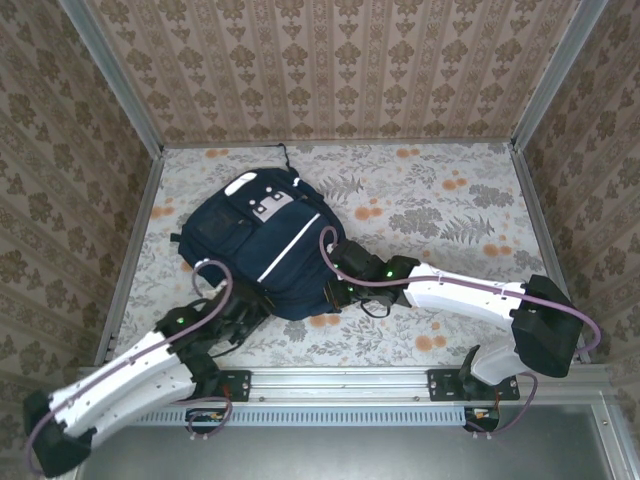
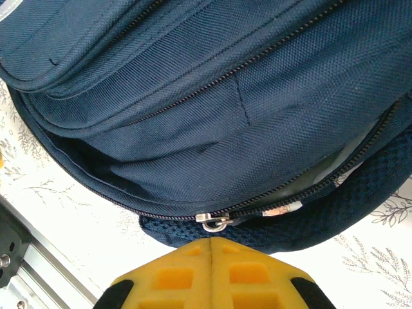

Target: Pack the student bag

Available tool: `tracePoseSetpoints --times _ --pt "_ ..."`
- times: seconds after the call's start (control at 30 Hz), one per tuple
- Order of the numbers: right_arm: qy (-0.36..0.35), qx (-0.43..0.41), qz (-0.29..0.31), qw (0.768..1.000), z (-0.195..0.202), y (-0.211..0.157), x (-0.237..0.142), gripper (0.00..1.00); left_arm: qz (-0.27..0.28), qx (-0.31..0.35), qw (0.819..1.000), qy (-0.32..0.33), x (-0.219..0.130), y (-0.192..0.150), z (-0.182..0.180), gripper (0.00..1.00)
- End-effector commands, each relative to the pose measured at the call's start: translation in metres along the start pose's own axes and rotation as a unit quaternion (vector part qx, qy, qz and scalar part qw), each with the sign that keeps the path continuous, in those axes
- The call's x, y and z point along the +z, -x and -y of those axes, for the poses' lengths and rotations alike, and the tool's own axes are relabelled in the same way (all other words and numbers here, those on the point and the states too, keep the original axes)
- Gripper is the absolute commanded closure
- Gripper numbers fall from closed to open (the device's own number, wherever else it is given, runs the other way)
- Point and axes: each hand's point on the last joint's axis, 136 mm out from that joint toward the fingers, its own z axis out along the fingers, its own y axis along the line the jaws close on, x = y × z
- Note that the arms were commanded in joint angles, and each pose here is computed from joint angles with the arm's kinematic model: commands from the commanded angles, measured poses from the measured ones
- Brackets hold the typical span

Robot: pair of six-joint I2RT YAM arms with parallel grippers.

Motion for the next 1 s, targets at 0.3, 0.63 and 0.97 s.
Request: tracePoseSetpoints --times 0.3,0.63,0.97 --pt "-0.028 0.015 0.066 0.997 0.031 -0.005 -0.03 0.6 0.065 -0.029 0.997 -0.004 0.03 0.008 0.056 0.4" --pt "0.013 0.009 0.102 0.995 0.025 -0.002 -0.027 0.53 0.1 -0.019 0.995 0.023 0.025 0.023 0.055 1.0" --pt "0.088 -0.016 0.104 0.991 -0.007 0.016 -0.024 0.62 0.131 -0.057 0.99 -0.014 -0.011 0.042 0.038 1.0"
